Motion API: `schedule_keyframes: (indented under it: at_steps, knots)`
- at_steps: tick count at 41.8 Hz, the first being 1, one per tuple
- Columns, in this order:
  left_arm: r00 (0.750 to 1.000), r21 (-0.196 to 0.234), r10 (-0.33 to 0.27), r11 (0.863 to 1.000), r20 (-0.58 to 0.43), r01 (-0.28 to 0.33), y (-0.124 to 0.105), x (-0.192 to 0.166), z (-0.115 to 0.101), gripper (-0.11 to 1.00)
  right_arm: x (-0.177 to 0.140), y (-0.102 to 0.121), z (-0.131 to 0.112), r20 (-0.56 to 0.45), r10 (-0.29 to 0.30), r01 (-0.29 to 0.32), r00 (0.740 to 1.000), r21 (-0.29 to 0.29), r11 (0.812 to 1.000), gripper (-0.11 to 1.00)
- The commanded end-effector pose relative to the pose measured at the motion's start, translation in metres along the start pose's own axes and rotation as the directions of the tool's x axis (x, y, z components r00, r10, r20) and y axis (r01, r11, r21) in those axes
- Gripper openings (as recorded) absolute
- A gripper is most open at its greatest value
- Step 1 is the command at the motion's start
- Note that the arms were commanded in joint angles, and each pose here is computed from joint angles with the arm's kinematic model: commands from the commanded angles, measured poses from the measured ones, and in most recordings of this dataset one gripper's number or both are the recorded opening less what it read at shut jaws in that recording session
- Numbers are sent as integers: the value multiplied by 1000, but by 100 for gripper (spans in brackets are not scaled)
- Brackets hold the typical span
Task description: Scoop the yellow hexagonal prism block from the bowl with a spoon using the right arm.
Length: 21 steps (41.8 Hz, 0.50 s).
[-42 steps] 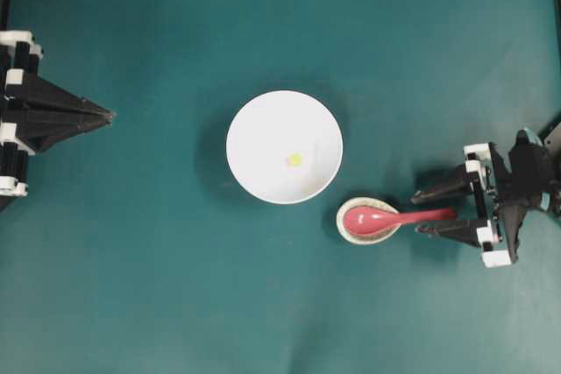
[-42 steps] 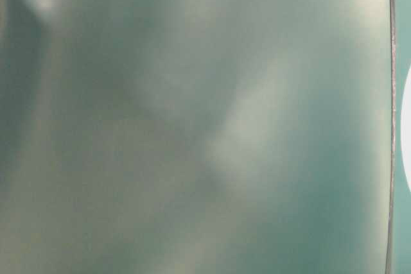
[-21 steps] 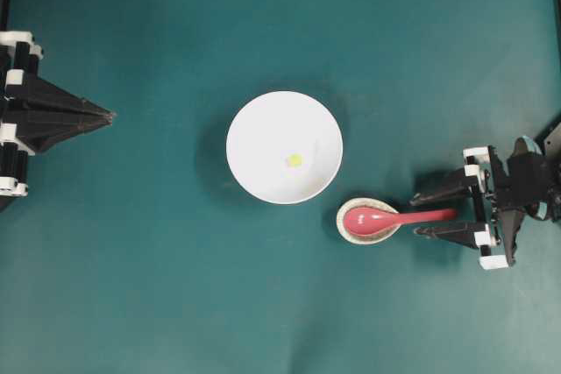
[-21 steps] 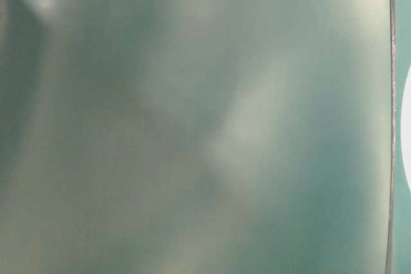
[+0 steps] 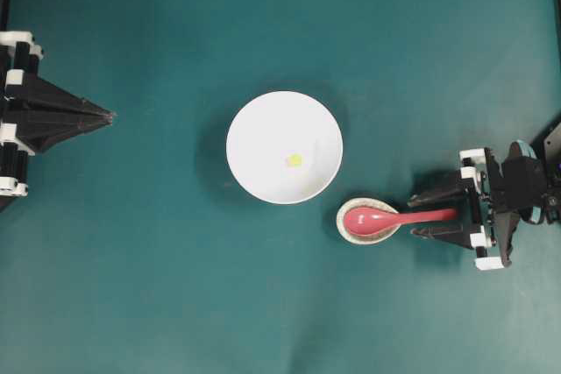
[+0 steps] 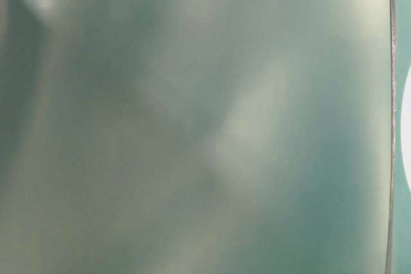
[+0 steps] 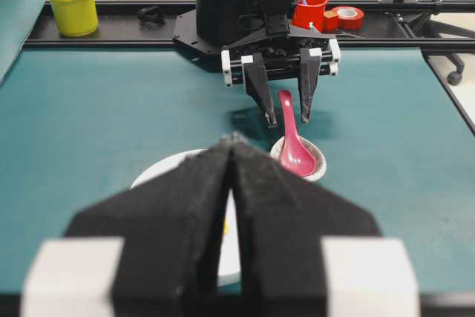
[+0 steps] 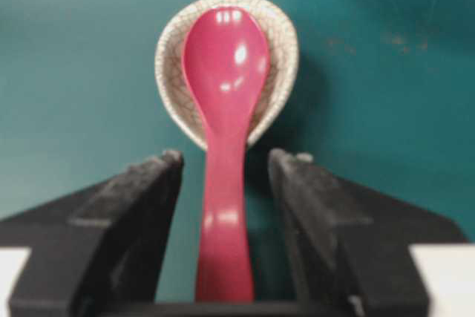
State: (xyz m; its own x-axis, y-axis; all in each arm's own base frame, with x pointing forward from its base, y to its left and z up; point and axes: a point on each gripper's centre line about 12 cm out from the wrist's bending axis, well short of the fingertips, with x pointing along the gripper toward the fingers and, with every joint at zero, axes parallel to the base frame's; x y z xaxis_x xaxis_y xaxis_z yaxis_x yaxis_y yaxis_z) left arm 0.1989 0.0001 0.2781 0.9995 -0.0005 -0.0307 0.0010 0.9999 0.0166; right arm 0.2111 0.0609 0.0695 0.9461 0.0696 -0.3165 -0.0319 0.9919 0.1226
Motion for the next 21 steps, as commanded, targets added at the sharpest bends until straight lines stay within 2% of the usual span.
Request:
schedule_keyframes:
  at_steps: [1, 21]
  knots:
    - [1000, 5, 1, 1000, 15, -1, 0, 2, 6, 1, 0, 2, 3, 17, 5, -5, 1000, -5, 1000, 56]
    - [1000, 6, 0, 1000, 17, 0, 0, 2, 6, 1, -1, 1, 2, 12, 6, -6, 1000, -14, 1000, 53]
